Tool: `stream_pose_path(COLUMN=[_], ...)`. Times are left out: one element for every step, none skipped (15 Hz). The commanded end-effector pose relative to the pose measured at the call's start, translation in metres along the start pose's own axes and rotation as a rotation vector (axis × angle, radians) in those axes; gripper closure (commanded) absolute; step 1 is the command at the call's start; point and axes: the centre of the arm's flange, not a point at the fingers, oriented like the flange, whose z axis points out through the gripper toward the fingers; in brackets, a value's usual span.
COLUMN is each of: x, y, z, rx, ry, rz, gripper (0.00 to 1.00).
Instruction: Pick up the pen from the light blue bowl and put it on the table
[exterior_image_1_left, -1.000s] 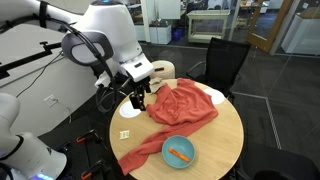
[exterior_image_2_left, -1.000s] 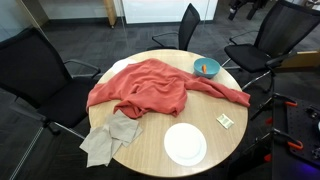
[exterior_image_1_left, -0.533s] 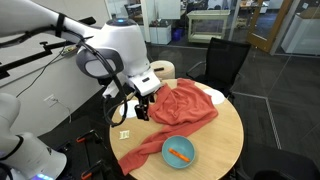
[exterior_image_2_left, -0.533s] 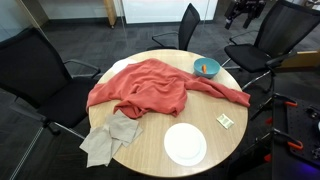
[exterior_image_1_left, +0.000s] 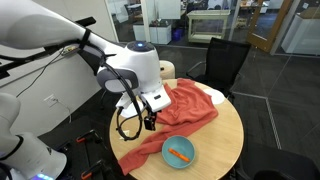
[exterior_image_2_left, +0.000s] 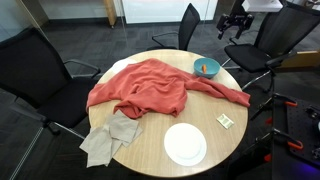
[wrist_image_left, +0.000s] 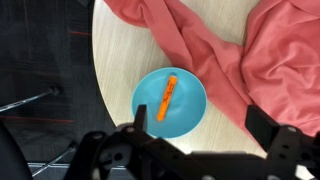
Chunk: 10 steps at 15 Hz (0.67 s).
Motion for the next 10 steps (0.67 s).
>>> stream_pose_path(x=[0.026,0.03,0.034,0.038,0.042,0.046,0.049,0.051,0.054,0.055], y=[-0.005,-0.005,-0.004,-0.003,-0.003,-0.002,-0.001,-0.001,0.0,0.001], z=[0.021,0.029,0.036,0.044,0.053,0.062,0.071,0.081,0.09,0.101], rx=[0.008,0.005,0.001,-0.006,-0.013,-0.017,-0.022,-0.022,-0.023,-0.021], ry=[-0.008,-0.012,-0.014,-0.011,-0.005,0.002,0.011,0.024,0.034,0.046], rz=[0.064,0.074,0.086,0.093,0.103,0.113,0.122,0.128,0.133,0.139], gripper=[0.0,0.0,0.0,0.0,0.0,0.0,0.0,0.0,0.0,0.0])
